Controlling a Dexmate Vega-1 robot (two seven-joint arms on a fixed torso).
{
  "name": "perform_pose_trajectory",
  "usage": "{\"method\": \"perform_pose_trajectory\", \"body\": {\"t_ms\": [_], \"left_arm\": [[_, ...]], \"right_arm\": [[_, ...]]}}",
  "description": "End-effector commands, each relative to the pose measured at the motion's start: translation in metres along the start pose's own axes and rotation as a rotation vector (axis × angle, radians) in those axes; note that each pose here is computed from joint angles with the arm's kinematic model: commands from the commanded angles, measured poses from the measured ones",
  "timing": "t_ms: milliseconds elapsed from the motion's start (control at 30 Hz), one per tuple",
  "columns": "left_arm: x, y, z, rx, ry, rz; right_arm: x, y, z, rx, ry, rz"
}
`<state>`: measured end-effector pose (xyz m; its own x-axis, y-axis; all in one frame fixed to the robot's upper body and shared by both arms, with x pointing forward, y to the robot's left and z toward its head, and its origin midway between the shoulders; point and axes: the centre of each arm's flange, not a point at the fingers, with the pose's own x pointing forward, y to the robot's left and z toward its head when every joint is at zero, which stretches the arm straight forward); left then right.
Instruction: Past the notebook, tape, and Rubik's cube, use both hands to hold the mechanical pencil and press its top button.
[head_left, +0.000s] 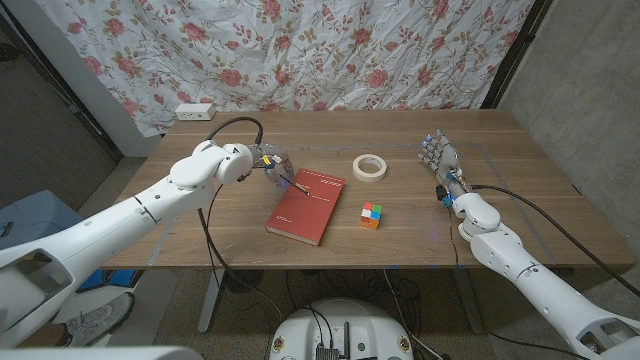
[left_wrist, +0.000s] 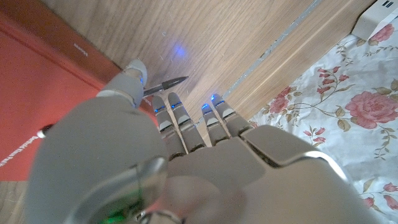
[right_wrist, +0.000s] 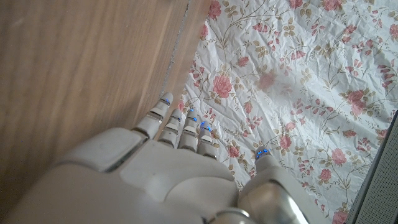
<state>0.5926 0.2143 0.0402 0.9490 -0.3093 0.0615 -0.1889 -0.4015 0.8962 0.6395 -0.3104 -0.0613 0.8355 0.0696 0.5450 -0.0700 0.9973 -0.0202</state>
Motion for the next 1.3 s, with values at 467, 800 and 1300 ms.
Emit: {"method": "perform_pose_trajectory", "body": {"t_ms": [467, 800, 1300], "left_arm": [[-0.0036, -0.0032, 0.0035, 0.001, 0.034, 0.047], [-0.0006, -0.0044, 0.0049, 0.014, 0.041, 0.063], [0.0034, -0.0015, 0.0048, 0.027, 0.033, 0.078]], "right_arm": [[0.0037, 0.0029, -0.0024, 0.007, 0.005, 0.002], [0.0034, 0.005, -0.0045, 0.008, 0.01, 0.0], [0.0027, 0.0063, -0.0069, 0.011, 0.015, -0.002]]}}
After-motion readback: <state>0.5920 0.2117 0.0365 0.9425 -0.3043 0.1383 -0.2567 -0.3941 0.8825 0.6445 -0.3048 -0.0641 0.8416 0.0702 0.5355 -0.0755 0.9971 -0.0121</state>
